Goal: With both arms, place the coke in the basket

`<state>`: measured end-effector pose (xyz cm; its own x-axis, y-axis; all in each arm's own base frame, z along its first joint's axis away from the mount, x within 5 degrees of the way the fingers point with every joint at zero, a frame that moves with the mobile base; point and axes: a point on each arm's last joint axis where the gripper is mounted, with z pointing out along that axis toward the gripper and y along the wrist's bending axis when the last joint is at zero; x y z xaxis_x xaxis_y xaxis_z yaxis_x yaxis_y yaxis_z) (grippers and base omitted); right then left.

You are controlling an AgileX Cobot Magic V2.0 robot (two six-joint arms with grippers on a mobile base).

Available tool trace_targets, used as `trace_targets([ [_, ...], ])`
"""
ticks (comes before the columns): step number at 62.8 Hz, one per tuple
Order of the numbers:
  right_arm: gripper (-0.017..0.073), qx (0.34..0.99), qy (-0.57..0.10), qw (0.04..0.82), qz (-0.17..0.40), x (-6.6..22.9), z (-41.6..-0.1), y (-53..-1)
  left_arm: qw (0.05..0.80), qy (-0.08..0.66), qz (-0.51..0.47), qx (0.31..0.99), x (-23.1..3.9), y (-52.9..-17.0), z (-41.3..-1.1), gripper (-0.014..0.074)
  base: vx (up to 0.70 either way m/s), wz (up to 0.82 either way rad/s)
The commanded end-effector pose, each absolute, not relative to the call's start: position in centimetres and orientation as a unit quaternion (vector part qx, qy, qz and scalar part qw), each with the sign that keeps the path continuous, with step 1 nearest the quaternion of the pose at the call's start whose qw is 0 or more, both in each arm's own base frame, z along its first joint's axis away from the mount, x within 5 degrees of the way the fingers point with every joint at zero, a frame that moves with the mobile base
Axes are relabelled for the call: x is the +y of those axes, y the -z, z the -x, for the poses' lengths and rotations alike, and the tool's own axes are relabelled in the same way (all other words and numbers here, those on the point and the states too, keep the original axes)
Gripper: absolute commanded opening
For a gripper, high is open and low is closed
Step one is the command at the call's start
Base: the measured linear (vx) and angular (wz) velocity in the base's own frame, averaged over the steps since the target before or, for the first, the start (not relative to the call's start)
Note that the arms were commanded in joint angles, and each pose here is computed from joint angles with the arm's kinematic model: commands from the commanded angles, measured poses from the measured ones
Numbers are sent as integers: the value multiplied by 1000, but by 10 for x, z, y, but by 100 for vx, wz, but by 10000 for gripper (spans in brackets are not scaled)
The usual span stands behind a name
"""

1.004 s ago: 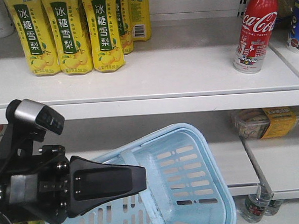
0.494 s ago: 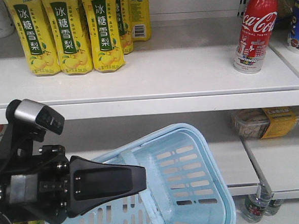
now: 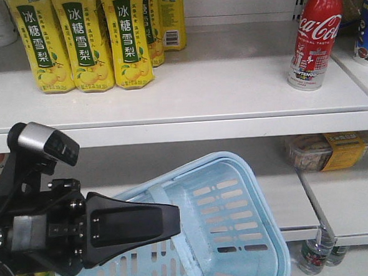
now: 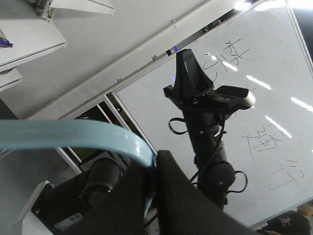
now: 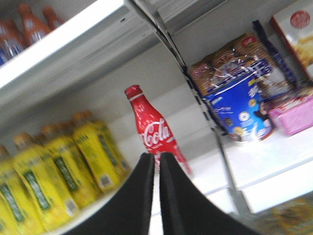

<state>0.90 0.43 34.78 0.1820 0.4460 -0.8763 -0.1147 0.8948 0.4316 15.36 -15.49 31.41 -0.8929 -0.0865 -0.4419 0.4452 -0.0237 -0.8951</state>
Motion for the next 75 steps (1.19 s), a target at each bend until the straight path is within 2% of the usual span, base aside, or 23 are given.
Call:
trace_targets([
  [1, 162, 649, -125, 745, -93, 5, -6, -375, 168, 767, -170, 596, -153, -340, -140, -6, 0, 0],
  [6, 304, 660, -106, 742, -60, 7, -10, -384, 168, 767, -170, 596, -153, -340, -140, -6, 0, 0],
  [14, 557, 625, -69, 777, -25, 6, -19, -394, 168, 767, -170, 596, -153, -340, -140, -6, 0, 0],
  [21, 666, 601, -60, 797, -23, 5, -29, -403, 168, 767, -170, 596, -153, -340, -140, -6, 0, 0],
  [33, 655, 645, -54, 763, -7, 6, -73, -412, 168, 767, -170, 596, -153, -340, -140, -6, 0, 0],
  [46, 586, 678, -29, 733, 50, 9, -131, -433, 168, 767, -170, 596, -153, -340, -140, -6, 0, 0],
  [75, 578, 671, -87, 726, 119, 22, -235, -462, 168, 767, -170, 596, -153, -340, -140, -6, 0, 0],
])
